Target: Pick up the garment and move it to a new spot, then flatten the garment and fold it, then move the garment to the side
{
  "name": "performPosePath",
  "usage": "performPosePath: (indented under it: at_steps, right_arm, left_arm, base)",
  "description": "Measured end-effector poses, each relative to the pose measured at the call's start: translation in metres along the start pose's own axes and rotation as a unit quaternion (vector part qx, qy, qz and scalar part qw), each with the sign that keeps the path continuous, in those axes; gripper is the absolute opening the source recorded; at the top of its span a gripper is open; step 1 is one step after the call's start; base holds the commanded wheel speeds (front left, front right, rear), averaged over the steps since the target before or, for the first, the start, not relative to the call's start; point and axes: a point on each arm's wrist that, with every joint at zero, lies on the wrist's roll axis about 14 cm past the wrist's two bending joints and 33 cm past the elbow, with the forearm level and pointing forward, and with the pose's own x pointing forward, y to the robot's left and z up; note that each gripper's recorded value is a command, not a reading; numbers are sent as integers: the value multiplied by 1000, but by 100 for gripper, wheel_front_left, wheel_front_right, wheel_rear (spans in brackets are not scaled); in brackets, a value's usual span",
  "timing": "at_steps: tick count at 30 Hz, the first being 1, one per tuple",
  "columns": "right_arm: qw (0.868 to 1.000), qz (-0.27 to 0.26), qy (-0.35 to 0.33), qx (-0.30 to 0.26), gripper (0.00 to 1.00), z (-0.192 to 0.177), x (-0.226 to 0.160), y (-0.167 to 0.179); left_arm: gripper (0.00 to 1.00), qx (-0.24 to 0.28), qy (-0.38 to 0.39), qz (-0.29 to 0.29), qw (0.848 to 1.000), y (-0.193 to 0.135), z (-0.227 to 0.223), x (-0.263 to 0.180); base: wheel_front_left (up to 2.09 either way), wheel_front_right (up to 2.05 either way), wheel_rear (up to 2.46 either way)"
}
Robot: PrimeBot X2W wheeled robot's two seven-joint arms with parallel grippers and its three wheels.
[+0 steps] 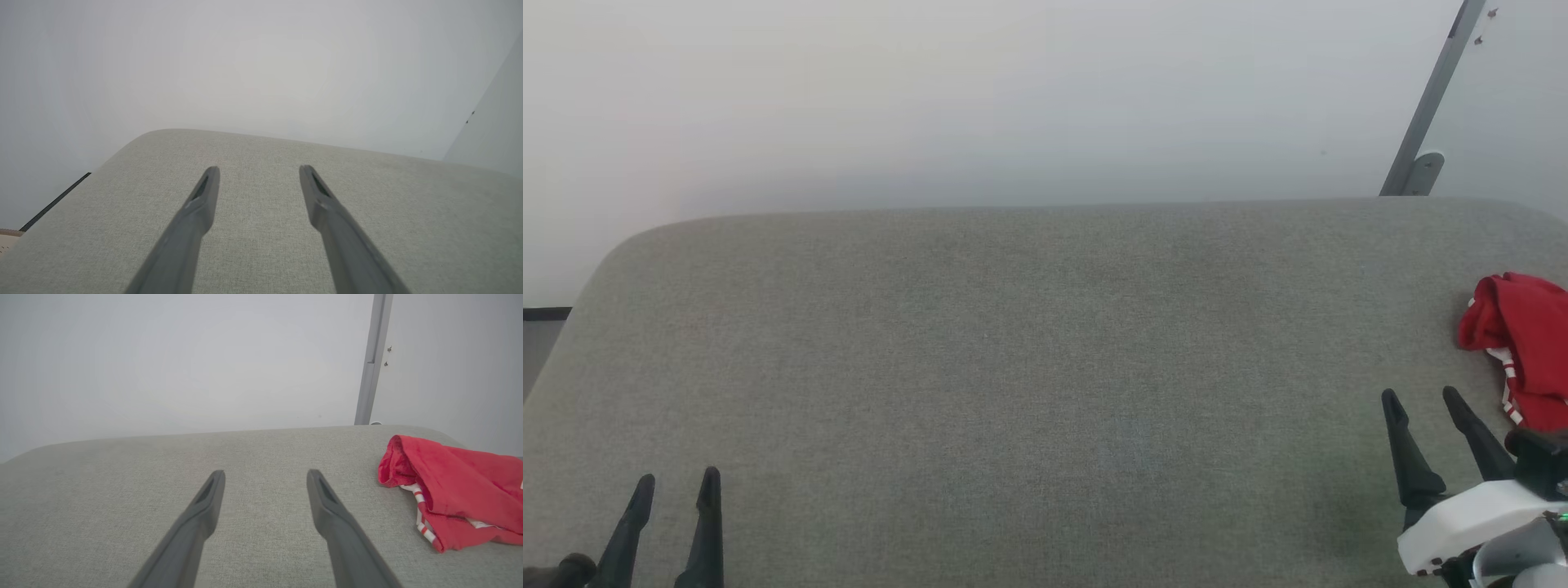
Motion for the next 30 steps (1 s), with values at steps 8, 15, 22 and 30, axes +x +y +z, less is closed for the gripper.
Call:
performPosePath:
  at_steps: [8,15,22,30]
  right_arm:
    - [1000,-2,5,3,100,-3,-3,2]
    - [1000,-2,2,5,100,-1,-3,3]
    - [1000,-2,5,8,0,-4,-4,5]
    - [998,-13,41,47,0,-28,-13,6]
  left_arm:
    - [100,1,4,-5,1000,-3,-2,0]
    - [100,-1,4,-10,1000,-5,-2,1]
    - [0,-8,8,-13,1000,-8,-5,1]
    - [0,-49,40,3,998,-12,-27,-6]
  base:
    - [0,0,0]
    - [0,0,0]
    - [0,0,0]
    - [0,0,0]
